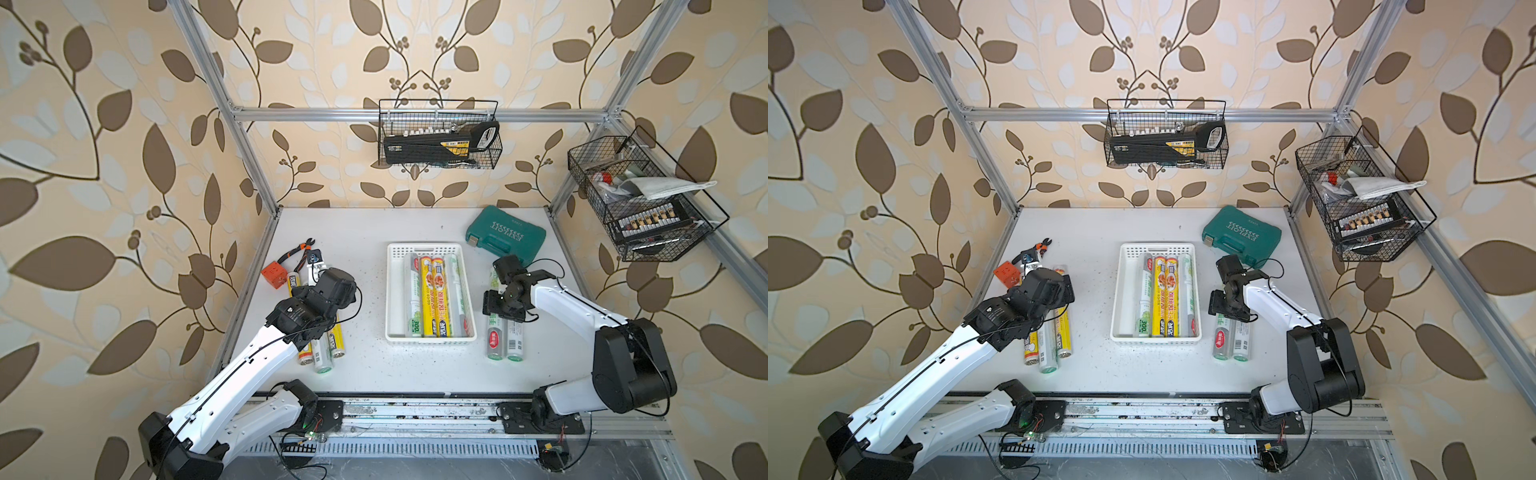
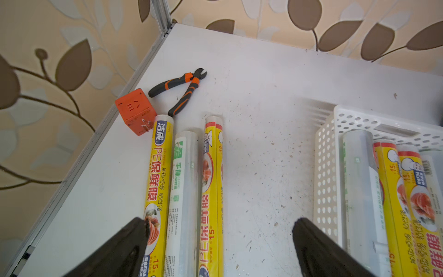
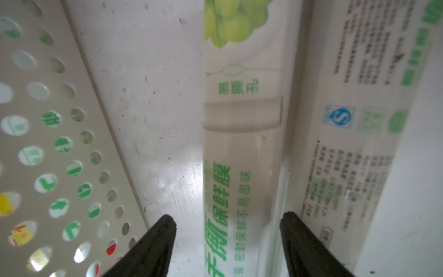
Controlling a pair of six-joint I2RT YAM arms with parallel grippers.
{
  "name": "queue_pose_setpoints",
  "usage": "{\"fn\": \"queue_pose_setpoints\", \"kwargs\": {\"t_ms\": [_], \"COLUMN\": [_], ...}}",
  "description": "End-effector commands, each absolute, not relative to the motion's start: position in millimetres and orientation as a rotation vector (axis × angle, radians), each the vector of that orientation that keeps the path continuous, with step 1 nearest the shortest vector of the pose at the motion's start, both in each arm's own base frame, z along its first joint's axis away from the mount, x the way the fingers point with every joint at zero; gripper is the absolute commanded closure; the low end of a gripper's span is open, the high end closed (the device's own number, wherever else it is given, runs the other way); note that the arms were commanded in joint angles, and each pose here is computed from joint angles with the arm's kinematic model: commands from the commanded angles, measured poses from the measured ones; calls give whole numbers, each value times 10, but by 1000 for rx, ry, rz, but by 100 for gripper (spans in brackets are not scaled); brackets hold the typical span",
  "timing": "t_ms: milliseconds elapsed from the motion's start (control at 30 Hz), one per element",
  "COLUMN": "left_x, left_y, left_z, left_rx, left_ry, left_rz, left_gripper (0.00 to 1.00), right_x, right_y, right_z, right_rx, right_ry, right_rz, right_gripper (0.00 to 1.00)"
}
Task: Put the plastic wrap into the basket
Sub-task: Pick up the plastic wrap from the center of the board.
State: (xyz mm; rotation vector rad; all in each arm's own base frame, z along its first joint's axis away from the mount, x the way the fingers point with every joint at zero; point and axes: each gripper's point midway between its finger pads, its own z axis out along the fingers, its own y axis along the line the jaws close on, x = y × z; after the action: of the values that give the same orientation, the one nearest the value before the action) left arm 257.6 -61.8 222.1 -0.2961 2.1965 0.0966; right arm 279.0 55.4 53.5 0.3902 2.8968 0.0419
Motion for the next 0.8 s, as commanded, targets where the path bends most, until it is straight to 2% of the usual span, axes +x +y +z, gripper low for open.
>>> {"fn": "queue_pose_setpoints", "kwargs": {"t_ms": [0,567,767], "left_x": [2531,2396,2367], "left_y": [-449,-431,-418], "left_z": [2293,2289,2287], "left_rx": [-348,-377,-380], "left_ry": [2143,2140,2135], "left_rz": [142,49,35], "left_gripper": [1,1,1], "right_x": [2957,3118,3142], "right_y": [554,634,654], "right_z": [594,299,269], "right_rx": [396,414,414], "right_ry": [2857,2916,2923], "right_rz": [40,49,49], "right_gripper": [28,35,46]}}
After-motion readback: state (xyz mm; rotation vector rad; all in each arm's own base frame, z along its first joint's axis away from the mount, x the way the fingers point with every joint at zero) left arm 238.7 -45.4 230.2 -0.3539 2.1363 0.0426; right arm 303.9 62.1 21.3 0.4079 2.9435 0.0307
